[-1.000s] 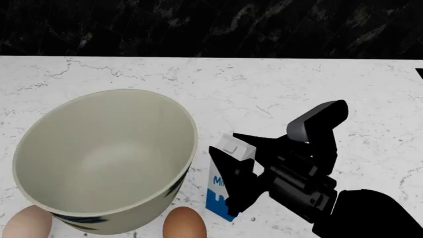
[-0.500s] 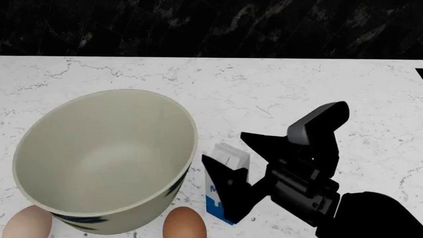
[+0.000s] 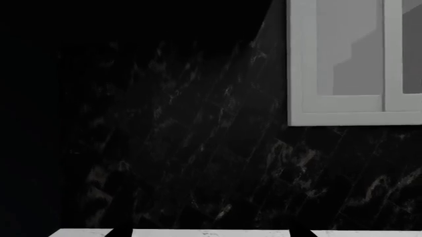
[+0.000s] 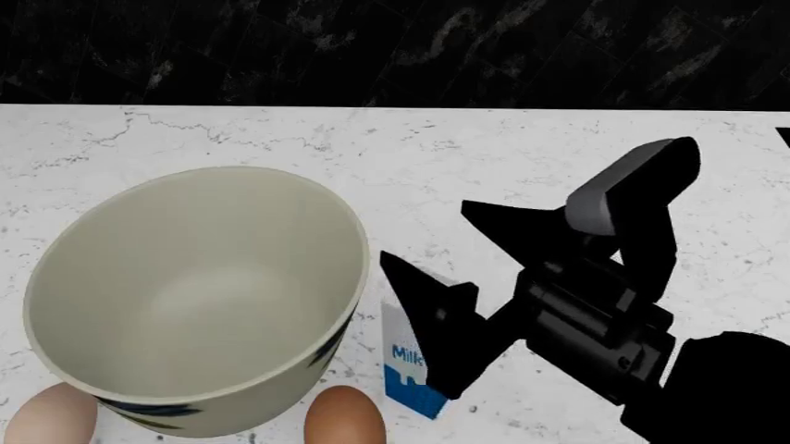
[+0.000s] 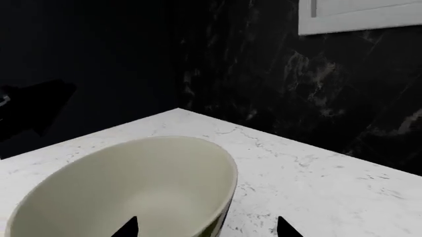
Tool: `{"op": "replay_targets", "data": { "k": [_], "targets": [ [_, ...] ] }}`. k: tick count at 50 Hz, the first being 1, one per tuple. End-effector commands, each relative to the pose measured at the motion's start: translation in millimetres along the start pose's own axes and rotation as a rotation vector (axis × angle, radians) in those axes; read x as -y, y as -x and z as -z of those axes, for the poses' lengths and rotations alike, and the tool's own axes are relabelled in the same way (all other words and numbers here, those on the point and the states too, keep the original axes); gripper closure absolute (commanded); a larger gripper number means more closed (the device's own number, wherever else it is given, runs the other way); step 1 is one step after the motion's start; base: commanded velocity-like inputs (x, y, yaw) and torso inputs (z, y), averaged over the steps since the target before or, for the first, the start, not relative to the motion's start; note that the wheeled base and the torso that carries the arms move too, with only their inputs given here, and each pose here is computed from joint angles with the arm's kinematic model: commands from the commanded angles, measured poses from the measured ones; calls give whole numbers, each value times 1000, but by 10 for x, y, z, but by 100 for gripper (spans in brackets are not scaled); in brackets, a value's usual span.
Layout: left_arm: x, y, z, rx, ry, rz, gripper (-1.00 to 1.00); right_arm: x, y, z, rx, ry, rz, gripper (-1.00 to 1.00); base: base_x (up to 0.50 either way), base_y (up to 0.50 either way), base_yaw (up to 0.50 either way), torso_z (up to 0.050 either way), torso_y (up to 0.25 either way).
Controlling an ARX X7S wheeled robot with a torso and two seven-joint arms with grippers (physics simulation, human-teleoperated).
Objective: Place the eggs and milk next to the bowl.
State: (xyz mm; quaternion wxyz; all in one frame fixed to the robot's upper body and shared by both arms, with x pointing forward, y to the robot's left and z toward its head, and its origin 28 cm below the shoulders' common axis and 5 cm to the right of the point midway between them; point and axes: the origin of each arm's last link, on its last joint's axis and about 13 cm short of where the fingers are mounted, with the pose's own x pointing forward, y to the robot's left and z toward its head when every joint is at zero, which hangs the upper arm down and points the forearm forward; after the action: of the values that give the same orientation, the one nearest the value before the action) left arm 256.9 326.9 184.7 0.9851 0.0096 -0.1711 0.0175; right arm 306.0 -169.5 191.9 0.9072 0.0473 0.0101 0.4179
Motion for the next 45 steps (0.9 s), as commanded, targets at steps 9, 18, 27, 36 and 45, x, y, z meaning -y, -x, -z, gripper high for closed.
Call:
{"op": "replay_targets", "data": {
  "k": [9,18,27,36,45],
  "targets": [
    [-34,0,-90,18,1,-3,-100,-212,397,-480,51,94,76,-100,0,0,0,0,0],
    [-75,9,-128,26,0,-13,-100,-289,587,-663,80,131,136,-100,0,0,0,0,0],
    [-147,27,-186,36,-14,-25,-100,-373,853,-863,116,173,268,-100,0,0,0,0,0],
    [-231,61,-291,62,-26,-45,-100,-380,1076,-989,161,186,391,-100,0,0,0,0,0],
    [-322,99,-358,83,-39,-68,-100,-347,1165,-1111,196,206,476,-100,0,0,0,0,0]
  ]
}}
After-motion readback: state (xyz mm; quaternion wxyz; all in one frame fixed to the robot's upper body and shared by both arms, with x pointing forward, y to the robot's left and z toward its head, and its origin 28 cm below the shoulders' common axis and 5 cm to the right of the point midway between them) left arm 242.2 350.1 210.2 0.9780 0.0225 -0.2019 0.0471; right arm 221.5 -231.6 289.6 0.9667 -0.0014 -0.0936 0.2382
